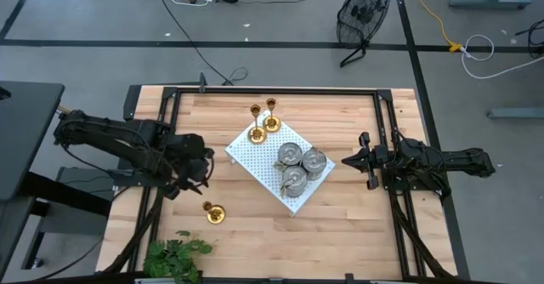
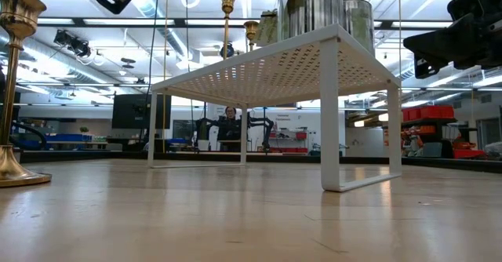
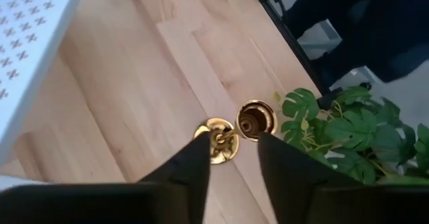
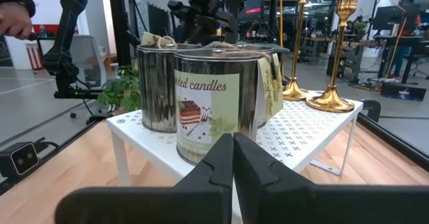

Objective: Pick & Place candle stick holders
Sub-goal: Put the gold candle holder on the shelf align with the other gold metal candle holder

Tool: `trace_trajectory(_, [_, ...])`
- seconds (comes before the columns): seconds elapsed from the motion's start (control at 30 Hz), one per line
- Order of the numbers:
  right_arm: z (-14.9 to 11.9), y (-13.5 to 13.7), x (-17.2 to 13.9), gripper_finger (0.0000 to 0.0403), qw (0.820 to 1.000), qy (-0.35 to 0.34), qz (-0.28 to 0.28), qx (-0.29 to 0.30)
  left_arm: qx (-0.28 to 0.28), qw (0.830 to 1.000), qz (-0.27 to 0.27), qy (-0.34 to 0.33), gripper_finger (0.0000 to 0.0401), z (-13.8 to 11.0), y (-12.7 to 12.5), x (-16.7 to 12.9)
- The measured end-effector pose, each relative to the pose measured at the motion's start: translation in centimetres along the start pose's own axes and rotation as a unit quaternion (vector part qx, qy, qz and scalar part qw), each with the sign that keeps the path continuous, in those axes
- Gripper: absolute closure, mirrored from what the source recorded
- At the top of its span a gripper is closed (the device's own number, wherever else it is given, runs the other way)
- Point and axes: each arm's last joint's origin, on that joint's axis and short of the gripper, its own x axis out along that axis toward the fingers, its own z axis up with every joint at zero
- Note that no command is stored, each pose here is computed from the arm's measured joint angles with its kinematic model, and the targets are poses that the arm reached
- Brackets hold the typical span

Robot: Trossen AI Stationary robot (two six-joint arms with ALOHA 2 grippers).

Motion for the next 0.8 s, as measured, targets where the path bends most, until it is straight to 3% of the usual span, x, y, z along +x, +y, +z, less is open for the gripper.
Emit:
trace_trajectory(0.33, [0.0, 0.0, 0.0, 0.0387, 1.0, 0.0, 0.0, 0.0, 0.053, 0.998, -0.025, 0.017, 0.0144, 0.4, -1.0, 1.2])
trace_trajectory(0.63, [0.0, 0.0, 0.0, 0.0387, 1.0, 0.0, 0.0, 0.0, 0.066, 0.996, -0.032, 0.05, 0.0088, 0.7, -1.6, 2.9])
trace_trajectory(0.8, [0.0, 0.0, 0.0, 0.0387, 1.0, 0.0, 0.0, 0.0, 0.082, 0.995, -0.009, 0.053, 0.0066, 1.1, -1.9, 3.5])
